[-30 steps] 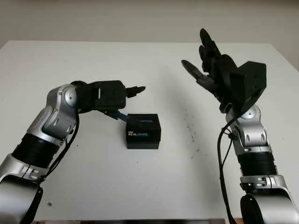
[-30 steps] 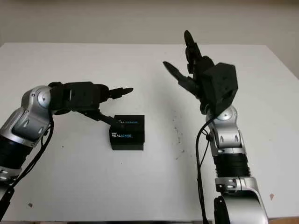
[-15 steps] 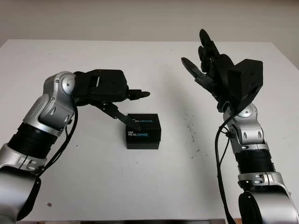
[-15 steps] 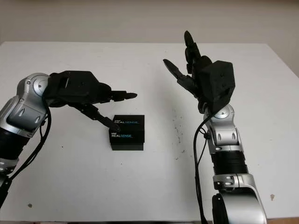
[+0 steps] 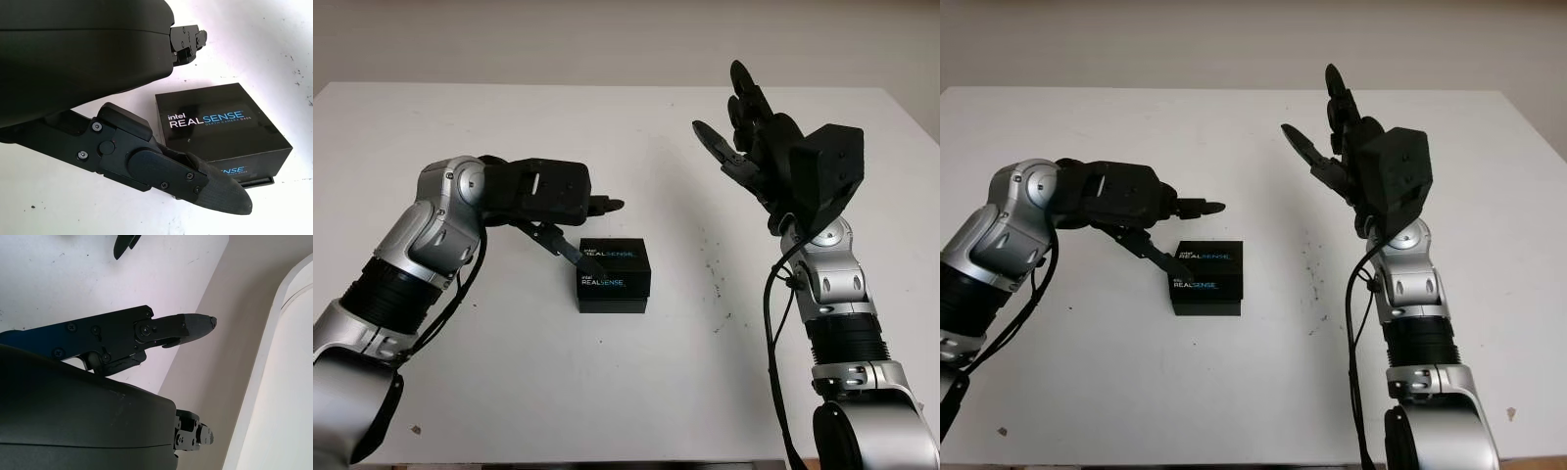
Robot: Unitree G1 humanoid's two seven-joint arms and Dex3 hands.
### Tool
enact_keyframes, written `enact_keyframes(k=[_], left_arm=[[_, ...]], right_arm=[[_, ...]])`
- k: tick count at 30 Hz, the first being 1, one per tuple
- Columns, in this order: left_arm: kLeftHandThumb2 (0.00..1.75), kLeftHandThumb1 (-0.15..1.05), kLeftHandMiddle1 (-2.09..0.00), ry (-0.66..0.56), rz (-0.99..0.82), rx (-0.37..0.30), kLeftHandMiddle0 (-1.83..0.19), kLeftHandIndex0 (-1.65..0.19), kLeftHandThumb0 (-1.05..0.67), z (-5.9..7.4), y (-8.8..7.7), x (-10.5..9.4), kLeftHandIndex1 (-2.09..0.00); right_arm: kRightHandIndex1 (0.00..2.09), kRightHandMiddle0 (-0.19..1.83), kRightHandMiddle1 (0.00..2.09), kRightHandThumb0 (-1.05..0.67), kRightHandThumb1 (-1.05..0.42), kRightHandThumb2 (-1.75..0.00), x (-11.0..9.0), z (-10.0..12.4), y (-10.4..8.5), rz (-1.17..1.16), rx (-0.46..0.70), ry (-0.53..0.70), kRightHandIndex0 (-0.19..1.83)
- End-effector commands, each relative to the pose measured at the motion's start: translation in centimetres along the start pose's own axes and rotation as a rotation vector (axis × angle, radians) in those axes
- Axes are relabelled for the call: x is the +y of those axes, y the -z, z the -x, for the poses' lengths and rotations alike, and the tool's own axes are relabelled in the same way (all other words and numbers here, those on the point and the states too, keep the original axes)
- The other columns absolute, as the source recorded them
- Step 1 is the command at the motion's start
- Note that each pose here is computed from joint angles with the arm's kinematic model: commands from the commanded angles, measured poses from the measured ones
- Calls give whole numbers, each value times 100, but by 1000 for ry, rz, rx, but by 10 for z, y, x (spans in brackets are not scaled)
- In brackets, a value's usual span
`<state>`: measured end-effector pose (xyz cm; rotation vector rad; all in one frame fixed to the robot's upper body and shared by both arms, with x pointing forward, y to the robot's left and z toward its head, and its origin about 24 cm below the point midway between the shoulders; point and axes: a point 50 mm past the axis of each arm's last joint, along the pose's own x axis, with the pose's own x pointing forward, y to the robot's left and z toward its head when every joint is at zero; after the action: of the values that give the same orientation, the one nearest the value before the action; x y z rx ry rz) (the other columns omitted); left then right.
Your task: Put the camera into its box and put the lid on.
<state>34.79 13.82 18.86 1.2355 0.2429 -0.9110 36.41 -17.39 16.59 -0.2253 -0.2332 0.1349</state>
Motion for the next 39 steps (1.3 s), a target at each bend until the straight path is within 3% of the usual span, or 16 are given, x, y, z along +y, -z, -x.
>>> enact_keyframes(k=[1, 26, 29, 30, 32, 36, 38, 39], left_arm=[[5, 99, -6, 12, 1, -1, 13, 16, -96, 0, -3, 2, -5], [4, 93, -5, 70, -31, 15, 13, 12, -90, -7, -8, -15, -7], [4, 91, -13, 64, -18, 13, -1, 6, -88, -7, -8, -19, -10], [5, 90, -24, 64, -16, 10, -3, 2, -88, -8, -8, -20, -14], [5, 89, -78, 65, -23, 10, 14, -1, -88, -8, -8, -23, -27], [5, 88, -98, 48, -32, 4, 15, 16, -86, -8, -9, -29, -77], [5, 89, -123, 25, -39, 2, 13, 17, -85, -9, -9, -31, -98], [5, 89, -148, 11, -41, -3, 8, 15, -84, -9, -9, -32, -113]], right_arm=[[5, -9, 5, -50, -105, -20, 0, -1, -2, 3, -16, -1, -11], [6, -8, 6, -51, -105, -19, 1, -1, -2, 26, -3, 11, -9], [6, -8, 6, -50, -105, -19, 1, -1, -1, 22, -7, 9, -10], [6, -9, 6, -50, -105, -19, 1, -1, -1, 22, -7, 8, -10], [5, -8, 6, -50, -105, -19, 1, -1, -2, 26, -9, 7, -10], [6, -8, 6, -50, -105, -19, 1, -2, -2, 23, -7, 8, -9], [6, -8, 6, -50, -105, -19, 1, -2, -1, 25, -8, 9, -9], [6, -8, 6, -50, -105, -19, 1, -2, -1, 27, -8, 8, -9]])
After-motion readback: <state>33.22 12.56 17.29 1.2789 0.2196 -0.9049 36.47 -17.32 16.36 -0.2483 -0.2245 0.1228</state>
